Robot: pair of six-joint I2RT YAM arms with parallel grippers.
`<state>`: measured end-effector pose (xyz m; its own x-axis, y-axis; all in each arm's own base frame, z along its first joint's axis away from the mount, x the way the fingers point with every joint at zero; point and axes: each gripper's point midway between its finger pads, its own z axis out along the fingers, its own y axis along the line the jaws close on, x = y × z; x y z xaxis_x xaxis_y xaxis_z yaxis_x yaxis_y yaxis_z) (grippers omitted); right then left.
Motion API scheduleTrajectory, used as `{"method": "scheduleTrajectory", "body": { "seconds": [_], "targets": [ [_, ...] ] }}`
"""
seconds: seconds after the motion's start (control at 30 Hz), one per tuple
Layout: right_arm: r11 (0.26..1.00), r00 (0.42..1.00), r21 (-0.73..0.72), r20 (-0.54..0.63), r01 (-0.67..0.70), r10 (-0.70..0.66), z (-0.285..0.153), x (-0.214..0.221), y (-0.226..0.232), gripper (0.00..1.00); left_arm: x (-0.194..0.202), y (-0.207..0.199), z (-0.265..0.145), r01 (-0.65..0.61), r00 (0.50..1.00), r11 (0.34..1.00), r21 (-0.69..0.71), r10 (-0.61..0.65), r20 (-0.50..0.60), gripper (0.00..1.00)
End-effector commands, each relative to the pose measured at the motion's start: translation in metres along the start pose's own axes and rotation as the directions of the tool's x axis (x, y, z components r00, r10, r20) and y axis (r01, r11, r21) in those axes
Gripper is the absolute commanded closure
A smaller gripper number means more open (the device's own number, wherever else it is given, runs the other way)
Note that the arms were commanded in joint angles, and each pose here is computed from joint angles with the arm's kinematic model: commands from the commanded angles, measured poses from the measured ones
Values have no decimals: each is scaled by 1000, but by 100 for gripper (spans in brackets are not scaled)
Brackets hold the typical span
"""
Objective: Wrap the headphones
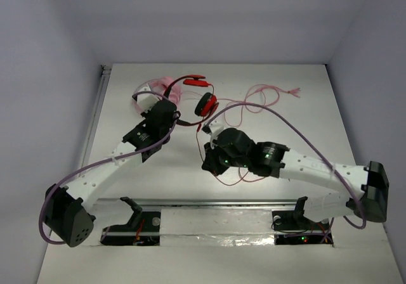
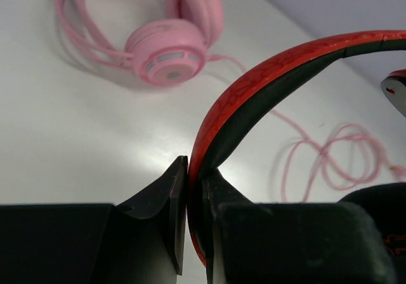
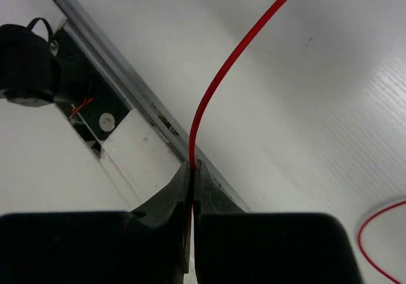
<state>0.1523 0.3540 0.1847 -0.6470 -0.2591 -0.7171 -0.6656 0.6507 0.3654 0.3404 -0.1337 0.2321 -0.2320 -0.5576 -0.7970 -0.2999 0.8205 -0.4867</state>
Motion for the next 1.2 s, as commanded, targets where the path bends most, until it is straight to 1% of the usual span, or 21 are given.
{"method": "scheduleTrajectory", "body": {
  "seconds": [0.0, 0.03, 0.07, 0.1, 0.2, 0.23, 0.3, 0.37, 0.4, 0.47, 0.57, 0.63, 0.67, 0.7, 0.77, 0.87, 0.93, 0.97, 1.0, 1.17],
  "targets": [
    [995, 995, 59, -60, 82, -79, -37, -5, -6, 100, 17, 28, -4, -156, 988, 982, -104, 155, -19, 100],
    [994, 994, 53, -73, 92, -88, -40, -6, -4, 100, 28, 25, -8, -201, 979, 976, -85, 198, -42, 100],
    [993, 992, 40, -64, 113, -110, -45, -17, 2, 100, 39, 28, -8, -242, 969, 965, -98, 236, -67, 100],
    [991, 989, 49, -90, 124, -119, -47, -14, 0, 100, 53, 32, -13, -297, 952, 950, -96, 286, -110, 100],
    [982, 987, 104, -50, 156, -152, -56, -35, -4, 100, 73, 37, -19, -381, 914, 922, -71, 364, -179, 100],
    [980, 986, 115, -38, 163, -160, -56, -39, -5, 100, 78, 37, -21, -422, 892, 906, -44, 406, -197, 100],
    [971, 984, 165, 12, 172, -177, -59, -57, -10, 100, 93, 35, -28, -446, 864, 895, 28, 438, -248, 100],
    [960, 980, 209, 32, 185, -195, -59, -66, -15, 100, 104, 36, -36, -457, 838, 884, 97, 464, -288, 100],
    [948, 977, 255, 37, 193, -209, -55, -71, -22, 100, 107, 31, -38, -446, 835, 884, 138, 467, -291, 100],
    [935, 972, 286, 44, 211, -233, -53, -78, -26, 100, 113, 27, -48, -431, 818, 874, 223, 483, -312, 100],
    [918, 969, 335, 50, 213, -243, -47, -85, -35, 100, 117, 14, -61, -394, 808, 856, 336, 496, -317, 100],
    [908, 966, 368, 78, 201, -246, -48, -93, -42, 100, 118, 12, -68, -410, 782, 828, 383, 535, -320, 100],
    [901, 965, 387, 87, 195, -246, -49, -96, -48, 100, 117, 6, -73, -398, 776, 818, 415, 542, -323, 100],
    [894, 964, 413, 113, 177, -243, -50, -104, -54, 100, 118, 6, -76, -413, 756, 796, 443, 571, -320, 100],
    [883, 959, 438, 137, 167, -249, -54, -111, -57, 100, 119, -1, -85, -401, 740, 768, 500, 593, -318, 100],
    [854, 950, 496, 162, 154, -266, -59, -120, -66, 100, 121, -4, -91, -408, 711, 725, 555, 634, -304, 100],
    [843, 937, 521, 213, 132, -279, -69, -130, -68, 100, 121, -3, -93, -427, 689, 703, 569, 660, -299, 100],
    [840, 937, 527, 214, 126, -275, -70, -132, -72, 100, 121, 0, -92, -437, 684, 703, 561, 665, -301, 100],
    [837, 927, 535, 242, 118, -286, -77, -138, -72, 100, 121, -1, -92, -440, 679, 698, 565, 670, -300, 100],
    [805, 925, 576, 211, 143, -316, -74, -133, -85, 100, 118, -16, -105, -406, 674, 638, 654, 692, -257, 100]
  ]
}}
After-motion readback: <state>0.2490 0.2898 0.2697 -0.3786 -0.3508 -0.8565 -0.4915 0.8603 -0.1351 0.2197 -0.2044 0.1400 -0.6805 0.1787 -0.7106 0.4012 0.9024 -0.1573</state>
